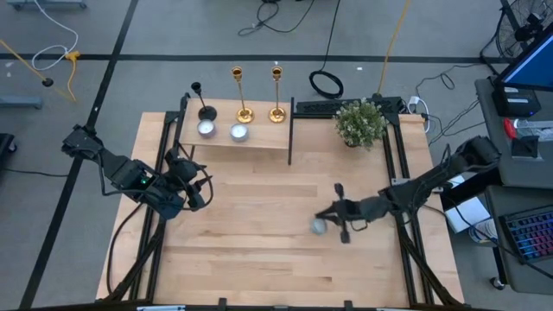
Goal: Pick & Place candle stick holders
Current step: Put the blue patterned scented candle on the shelf
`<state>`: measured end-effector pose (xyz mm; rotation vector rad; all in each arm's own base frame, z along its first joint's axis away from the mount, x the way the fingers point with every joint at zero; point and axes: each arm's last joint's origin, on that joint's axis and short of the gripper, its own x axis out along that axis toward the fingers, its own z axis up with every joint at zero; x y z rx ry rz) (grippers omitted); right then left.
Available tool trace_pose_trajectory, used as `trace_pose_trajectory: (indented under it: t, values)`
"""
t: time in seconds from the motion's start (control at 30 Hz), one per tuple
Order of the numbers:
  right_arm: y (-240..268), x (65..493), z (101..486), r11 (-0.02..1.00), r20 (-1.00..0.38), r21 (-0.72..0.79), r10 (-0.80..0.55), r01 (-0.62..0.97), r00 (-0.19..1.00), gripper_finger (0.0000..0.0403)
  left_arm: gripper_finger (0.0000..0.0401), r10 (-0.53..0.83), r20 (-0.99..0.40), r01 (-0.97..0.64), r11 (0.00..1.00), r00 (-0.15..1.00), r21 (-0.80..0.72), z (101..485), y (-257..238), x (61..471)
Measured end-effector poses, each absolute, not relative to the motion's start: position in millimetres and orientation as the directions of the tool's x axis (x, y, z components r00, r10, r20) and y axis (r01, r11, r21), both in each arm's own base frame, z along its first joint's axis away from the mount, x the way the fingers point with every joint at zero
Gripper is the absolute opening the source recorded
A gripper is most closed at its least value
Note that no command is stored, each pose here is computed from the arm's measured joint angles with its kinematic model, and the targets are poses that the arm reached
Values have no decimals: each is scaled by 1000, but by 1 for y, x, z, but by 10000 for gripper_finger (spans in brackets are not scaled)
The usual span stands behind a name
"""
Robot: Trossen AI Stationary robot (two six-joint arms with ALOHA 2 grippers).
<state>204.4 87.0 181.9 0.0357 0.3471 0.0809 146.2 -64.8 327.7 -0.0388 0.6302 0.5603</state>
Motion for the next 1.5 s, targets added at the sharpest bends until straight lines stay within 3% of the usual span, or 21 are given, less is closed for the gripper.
trace_pose_trajectory:
  t: [0.23, 0.63, 0.8, 1.1, 1.5]
  values:
    - [61, 257, 222, 986, -240, -160, -80, 42, 968, 1, 163, 484, -568, -506, 852, 665, 134, 328, -65, 146]
    - [0, 331, 285, 915, -116, -313, -303, 255, 946, 1, 163, 485, -569, -491, 857, 665, 156, 328, -65, 146]
    - [-37, 360, 289, 881, -213, -357, -401, 311, 891, 0, 163, 484, -569, -494, 856, 664, 153, 328, -65, 146]
    - [-105, 374, 281, 825, -239, -319, -545, 466, 803, 1, 163, 482, -572, -494, 857, 663, 150, 327, -65, 147]
    - [-133, 377, 249, 806, -341, -335, -587, 488, 734, 5, 163, 477, -576, -490, 859, 664, 146, 327, -65, 146]
